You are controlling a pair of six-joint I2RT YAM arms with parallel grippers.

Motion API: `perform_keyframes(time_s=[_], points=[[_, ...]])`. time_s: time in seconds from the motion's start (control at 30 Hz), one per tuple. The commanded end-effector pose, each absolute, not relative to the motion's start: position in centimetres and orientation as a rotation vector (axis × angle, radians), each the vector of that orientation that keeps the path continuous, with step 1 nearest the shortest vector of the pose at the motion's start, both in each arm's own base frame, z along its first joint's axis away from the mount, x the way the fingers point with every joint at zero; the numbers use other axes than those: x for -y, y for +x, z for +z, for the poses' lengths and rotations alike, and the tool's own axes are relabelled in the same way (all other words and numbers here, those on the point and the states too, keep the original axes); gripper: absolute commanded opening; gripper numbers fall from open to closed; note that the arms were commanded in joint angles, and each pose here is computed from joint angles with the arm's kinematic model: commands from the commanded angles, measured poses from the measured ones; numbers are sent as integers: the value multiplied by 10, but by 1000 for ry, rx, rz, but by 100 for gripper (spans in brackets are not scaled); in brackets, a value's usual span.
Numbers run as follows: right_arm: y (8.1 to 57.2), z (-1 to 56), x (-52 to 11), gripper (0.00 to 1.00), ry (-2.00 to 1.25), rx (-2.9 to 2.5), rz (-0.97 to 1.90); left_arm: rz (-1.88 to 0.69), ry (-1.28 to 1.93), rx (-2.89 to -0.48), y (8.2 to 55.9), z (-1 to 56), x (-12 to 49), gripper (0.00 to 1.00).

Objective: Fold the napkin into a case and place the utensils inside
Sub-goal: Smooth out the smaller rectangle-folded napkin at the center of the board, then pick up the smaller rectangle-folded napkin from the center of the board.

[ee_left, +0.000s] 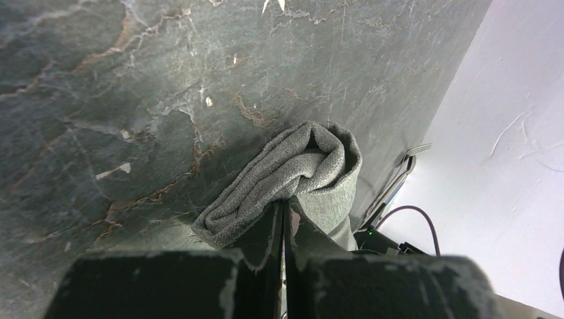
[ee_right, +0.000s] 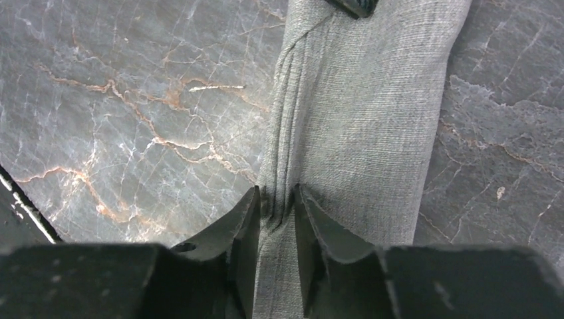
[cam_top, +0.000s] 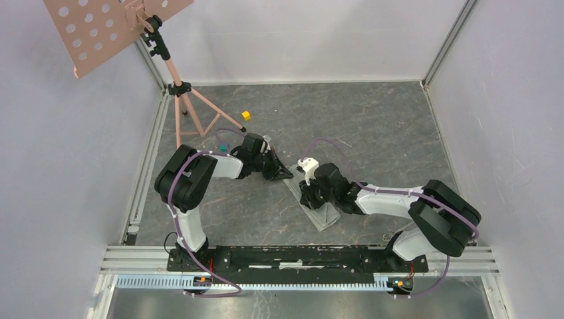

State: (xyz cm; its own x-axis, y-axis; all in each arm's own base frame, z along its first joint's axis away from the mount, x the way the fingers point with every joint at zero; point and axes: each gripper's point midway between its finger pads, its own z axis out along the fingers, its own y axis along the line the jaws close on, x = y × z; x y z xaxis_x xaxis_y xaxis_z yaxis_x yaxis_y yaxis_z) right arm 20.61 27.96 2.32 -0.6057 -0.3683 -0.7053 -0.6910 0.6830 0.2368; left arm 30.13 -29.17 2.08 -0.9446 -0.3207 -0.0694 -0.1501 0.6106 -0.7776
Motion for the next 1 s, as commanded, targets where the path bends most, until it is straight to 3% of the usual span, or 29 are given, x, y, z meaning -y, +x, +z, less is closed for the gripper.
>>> perform_keyframes(time_s=[0.0,0.07,0.17,0.53,0.6,0.7,0.77,0.83,0.97], points=[[206,34,-273,38,-911,-2251,570,-1061,-360,-2681,302,0,267,3],[213,42,-275,48,-932,-2217,513,-1073,-344,-2673,302,6,269,3],[214,40,-271,55,-983,-2211,387,-1088,-334,-2668,303,11,270,3],[205,17,-269,58,-1029,-2206,37,-1089,-348,-2670,306,12,271,3],[207,15,-264,53,-1005,-2212,-49,-1089,-347,-2668,306,14,272,4],[214,18,-259,33,-948,-2209,-142,-1089,-341,-2660,308,20,272,8],[215,21,-259,15,-931,-2206,-142,-1089,-321,-2637,310,32,272,21],[214,27,-264,3,-918,-2195,-96,-1081,-288,-2609,311,49,270,36],[202,44,-291,1,-930,-2189,130,-984,-222,-2579,306,87,253,53]])
